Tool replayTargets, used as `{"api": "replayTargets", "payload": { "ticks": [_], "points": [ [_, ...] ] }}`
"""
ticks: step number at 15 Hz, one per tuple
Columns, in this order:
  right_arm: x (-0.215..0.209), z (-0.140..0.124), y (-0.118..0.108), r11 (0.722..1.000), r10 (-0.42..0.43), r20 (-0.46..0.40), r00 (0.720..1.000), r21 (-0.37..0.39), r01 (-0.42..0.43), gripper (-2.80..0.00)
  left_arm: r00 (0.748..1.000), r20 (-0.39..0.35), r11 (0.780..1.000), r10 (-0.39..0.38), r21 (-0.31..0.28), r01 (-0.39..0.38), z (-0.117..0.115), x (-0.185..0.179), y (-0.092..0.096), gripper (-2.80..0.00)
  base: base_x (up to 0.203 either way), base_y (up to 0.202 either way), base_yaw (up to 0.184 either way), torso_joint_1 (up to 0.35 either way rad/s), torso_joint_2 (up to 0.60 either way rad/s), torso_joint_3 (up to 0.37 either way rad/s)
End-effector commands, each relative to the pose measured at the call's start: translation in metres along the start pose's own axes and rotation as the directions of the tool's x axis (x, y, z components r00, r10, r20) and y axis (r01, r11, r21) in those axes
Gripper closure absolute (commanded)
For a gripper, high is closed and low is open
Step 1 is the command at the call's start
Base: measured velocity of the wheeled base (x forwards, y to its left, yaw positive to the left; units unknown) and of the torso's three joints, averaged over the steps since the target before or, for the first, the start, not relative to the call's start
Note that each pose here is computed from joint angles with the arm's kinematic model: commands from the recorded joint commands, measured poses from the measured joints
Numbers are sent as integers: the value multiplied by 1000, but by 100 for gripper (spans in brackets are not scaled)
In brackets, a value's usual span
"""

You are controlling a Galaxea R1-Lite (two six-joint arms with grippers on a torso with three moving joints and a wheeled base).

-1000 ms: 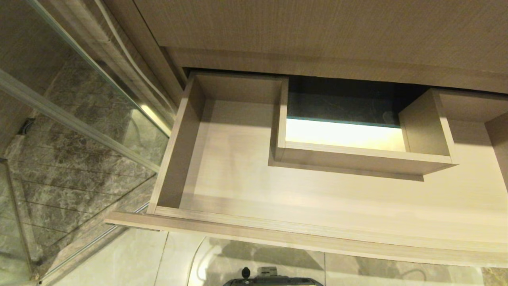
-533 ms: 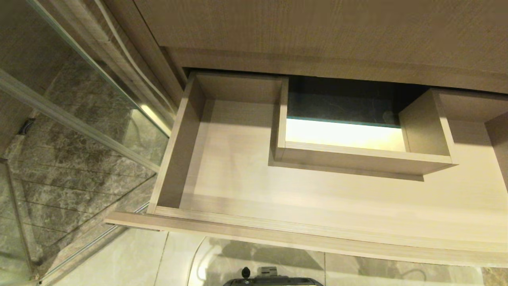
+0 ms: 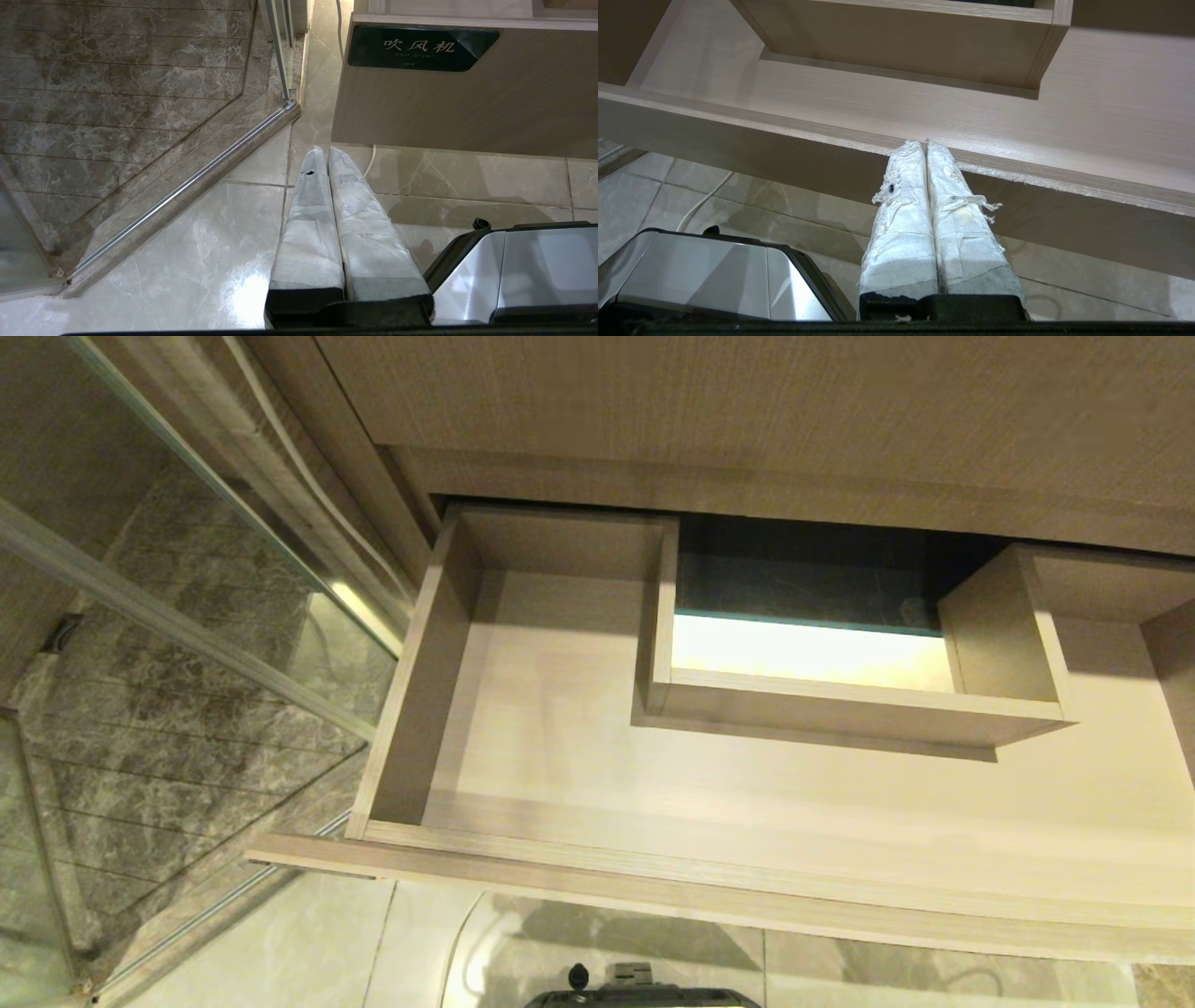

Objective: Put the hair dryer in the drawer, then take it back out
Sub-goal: Pick up the hairdryer

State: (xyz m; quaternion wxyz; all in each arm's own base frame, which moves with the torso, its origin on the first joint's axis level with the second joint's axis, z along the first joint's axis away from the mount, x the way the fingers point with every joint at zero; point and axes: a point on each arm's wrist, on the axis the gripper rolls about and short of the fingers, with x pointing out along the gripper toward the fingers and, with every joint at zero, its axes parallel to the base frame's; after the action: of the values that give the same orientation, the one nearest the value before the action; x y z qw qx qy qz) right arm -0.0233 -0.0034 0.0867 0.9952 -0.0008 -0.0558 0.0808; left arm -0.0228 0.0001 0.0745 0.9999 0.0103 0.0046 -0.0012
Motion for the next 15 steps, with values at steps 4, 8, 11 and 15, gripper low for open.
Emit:
{"api": "replayTargets", "payload": {
  "ticks": [4,8,11,15],
  "points": [
    [-1,-12,0,1000,0,-1,1000,2,0,0,1000,-1,1000,1,2,-1,0,0,0,0,0,0,0,136,-101,-41],
    [-1,-12,0,1000,0,-1,1000,2,0,0,1000,-1,1000,0,2,0,0,0,0,0,0,0,0,246,-323,-241],
    [-1,-12,0,1000,0,-1,1000,2,0,0,1000,0,1000,1,2,-1,0,0,0,0,0,0,0,165,-588,-163],
    [-1,-12,0,1000,0,-1,1000,2,0,0,1000,-2,1000,0,-1,0,0,0,0,0,0,0,0,195,-450,-204]
  ]
}}
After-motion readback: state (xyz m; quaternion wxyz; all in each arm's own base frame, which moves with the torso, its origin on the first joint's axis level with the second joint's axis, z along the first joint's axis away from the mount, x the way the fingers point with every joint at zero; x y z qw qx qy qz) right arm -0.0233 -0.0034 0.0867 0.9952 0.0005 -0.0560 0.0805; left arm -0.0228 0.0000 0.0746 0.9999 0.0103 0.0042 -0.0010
